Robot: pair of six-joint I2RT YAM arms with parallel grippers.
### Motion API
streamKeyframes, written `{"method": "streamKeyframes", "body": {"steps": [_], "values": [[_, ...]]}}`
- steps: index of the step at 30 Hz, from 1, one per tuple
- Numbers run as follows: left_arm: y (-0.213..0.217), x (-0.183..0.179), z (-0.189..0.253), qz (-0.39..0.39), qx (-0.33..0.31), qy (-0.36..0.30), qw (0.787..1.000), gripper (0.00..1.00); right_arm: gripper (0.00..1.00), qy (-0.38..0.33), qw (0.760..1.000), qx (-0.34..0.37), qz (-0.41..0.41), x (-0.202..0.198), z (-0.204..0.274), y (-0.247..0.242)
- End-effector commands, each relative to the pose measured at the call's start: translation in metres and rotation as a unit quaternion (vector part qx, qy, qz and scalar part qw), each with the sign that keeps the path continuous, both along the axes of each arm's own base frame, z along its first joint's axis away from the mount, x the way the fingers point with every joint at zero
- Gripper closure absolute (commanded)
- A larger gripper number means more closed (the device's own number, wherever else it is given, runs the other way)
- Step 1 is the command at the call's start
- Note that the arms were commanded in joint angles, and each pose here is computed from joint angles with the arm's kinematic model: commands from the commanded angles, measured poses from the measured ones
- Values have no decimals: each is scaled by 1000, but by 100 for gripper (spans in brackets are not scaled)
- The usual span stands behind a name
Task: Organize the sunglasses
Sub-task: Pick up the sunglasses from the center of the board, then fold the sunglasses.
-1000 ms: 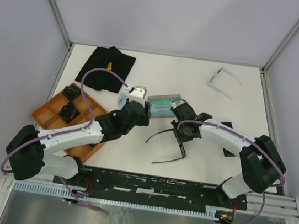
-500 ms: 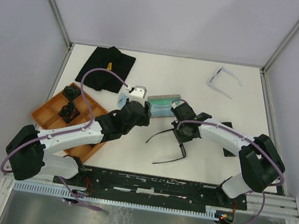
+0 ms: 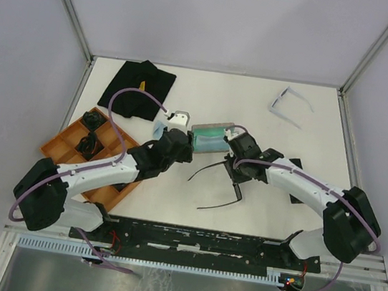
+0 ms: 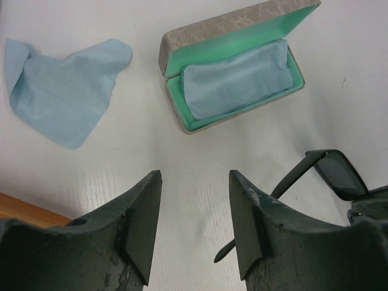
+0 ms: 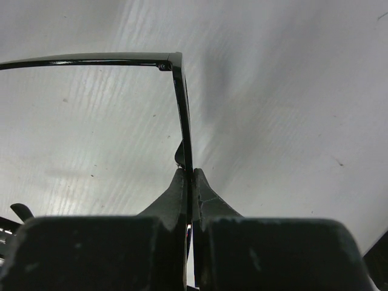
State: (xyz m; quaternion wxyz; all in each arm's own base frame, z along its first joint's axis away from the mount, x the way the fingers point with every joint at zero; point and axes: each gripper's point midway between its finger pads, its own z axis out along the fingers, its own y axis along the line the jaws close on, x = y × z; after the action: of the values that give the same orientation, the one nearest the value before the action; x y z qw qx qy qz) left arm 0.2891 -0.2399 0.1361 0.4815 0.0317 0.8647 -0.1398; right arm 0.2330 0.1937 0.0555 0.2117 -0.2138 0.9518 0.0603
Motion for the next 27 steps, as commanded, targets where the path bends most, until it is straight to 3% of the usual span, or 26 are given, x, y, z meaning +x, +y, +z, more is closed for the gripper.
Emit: {"method": "streamKeyframes", "body": {"steps": [1, 11, 27], "values": [[-11, 14, 11, -12, 3, -13, 1000, 44, 100, -65, 997, 35, 6, 14, 27, 5], [-38, 20, 1, -59, 15, 13, 998, 44, 100, -153, 983, 98, 12, 20, 78, 8], [-67, 6, -15, -105, 36, 28, 993, 44, 100, -164, 979, 113, -47, 39, 86, 15]]}}
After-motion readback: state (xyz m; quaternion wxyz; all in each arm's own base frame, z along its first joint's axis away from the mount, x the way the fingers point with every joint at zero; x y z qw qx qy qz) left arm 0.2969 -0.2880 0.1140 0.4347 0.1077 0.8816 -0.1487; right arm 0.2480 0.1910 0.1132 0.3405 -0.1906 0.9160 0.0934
